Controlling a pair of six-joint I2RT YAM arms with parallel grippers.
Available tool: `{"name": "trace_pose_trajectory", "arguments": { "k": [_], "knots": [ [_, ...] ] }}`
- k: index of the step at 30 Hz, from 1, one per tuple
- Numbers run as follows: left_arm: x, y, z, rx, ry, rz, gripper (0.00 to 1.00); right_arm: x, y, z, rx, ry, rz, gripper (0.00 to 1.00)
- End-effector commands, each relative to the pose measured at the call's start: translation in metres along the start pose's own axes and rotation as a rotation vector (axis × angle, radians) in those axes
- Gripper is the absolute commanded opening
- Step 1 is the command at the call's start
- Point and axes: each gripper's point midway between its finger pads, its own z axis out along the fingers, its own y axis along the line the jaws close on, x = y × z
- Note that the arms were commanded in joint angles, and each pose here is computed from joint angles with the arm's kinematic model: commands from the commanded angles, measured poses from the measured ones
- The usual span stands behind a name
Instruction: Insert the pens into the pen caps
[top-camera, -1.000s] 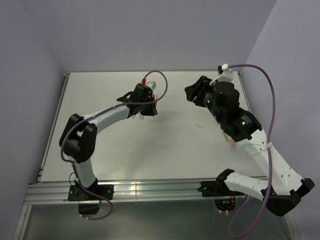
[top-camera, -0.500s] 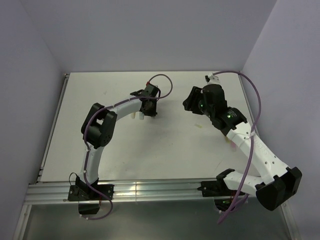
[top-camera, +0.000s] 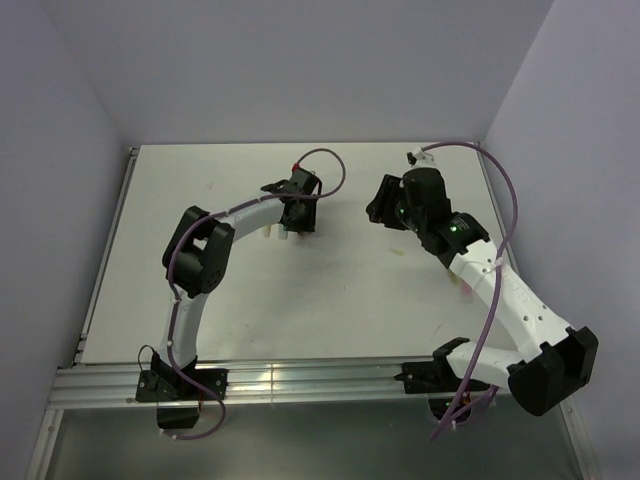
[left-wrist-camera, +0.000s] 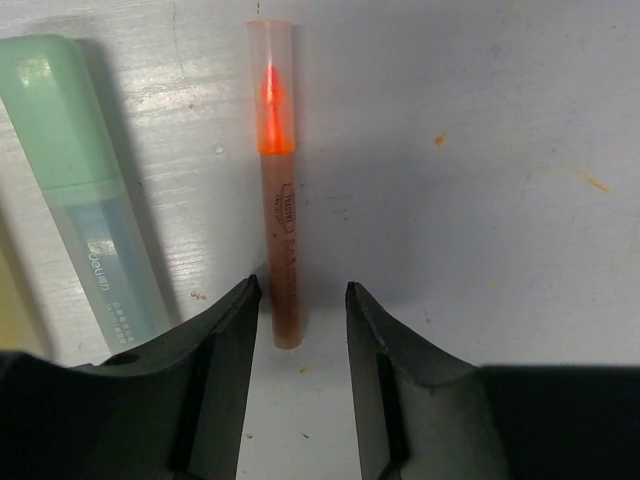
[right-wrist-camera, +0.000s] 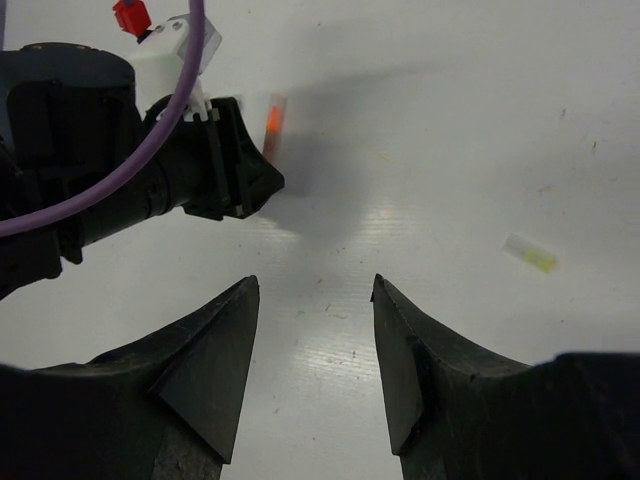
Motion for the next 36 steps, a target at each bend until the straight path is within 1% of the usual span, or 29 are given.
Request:
{"name": "trace_pose_trajectory", "arguments": {
  "k": [1, 6, 11, 14, 16, 17, 18, 20, 21, 23, 24, 26, 27, 28, 30, 32, 36],
  "knots": [
    [-0.022, -0.005, -0.025, 0.008, -0.06, 0.005, 0.46, -0.011, -0.003, 0.005, 0.0, -0.023, -0.014, 0.57],
    [-0.045, -0.011, -0.05, 0.025, -0.106, 0.016, 0.49, -0.01, -0.016, 0.013, 0.031, -0.009, -0.001, 0.57],
    [-0.069, -0.02, -0.081, 0.068, -0.186, 0.011, 0.52, -0.006, -0.051, 0.023, 0.112, 0.007, 0.053, 0.57],
    [-0.084, -0.03, -0.108, 0.121, -0.23, -0.002, 0.53, -0.001, -0.076, 0.031, 0.176, 0.029, 0.081, 0.57],
    [-0.092, -0.036, -0.134, 0.171, -0.262, -0.016, 0.53, 0.003, -0.088, 0.036, 0.204, 0.046, 0.098, 0.57],
    [-0.097, -0.044, -0.159, 0.224, -0.294, -0.015, 0.53, 0.007, -0.104, 0.039, 0.242, 0.057, 0.12, 0.57],
    [-0.096, -0.047, -0.171, 0.25, -0.306, -0.014, 0.53, 0.01, -0.113, 0.041, 0.263, 0.064, 0.132, 0.57],
    [-0.082, -0.054, -0.19, 0.297, -0.301, -0.011, 0.53, 0.019, -0.13, 0.045, 0.296, 0.088, 0.164, 0.57],
    [-0.067, -0.06, -0.212, 0.367, -0.297, -0.005, 0.53, 0.019, -0.144, 0.044, 0.323, 0.086, 0.192, 0.57],
    [-0.052, -0.072, -0.24, 0.465, -0.31, 0.003, 0.55, 0.027, -0.159, 0.045, 0.36, 0.108, 0.217, 0.57],
    [-0.033, -0.073, -0.262, 0.541, -0.301, 0.019, 0.55, 0.028, -0.17, 0.043, 0.391, 0.105, 0.235, 0.57],
    [-0.018, -0.07, -0.283, 0.583, -0.312, 0.039, 0.57, 0.034, -0.186, 0.04, 0.457, 0.114, 0.239, 0.57],
    [-0.008, -0.061, -0.297, 0.596, -0.336, 0.043, 0.58, 0.039, -0.19, 0.04, 0.478, 0.127, 0.235, 0.57],
    [-0.001, -0.059, -0.305, 0.614, -0.342, 0.059, 0.59, 0.04, -0.205, 0.036, 0.518, 0.13, 0.261, 0.57],
    [0.013, -0.048, -0.315, 0.621, -0.364, 0.065, 0.6, 0.048, -0.217, 0.036, 0.558, 0.151, 0.28, 0.57],
    [0.024, -0.046, -0.318, 0.648, -0.363, 0.076, 0.61, 0.052, -0.231, 0.033, 0.609, 0.163, 0.297, 0.57],
    [0.041, -0.038, -0.303, 0.633, -0.337, 0.097, 0.61, 0.061, -0.251, 0.027, 0.691, 0.204, 0.295, 0.57]
  ]
}}
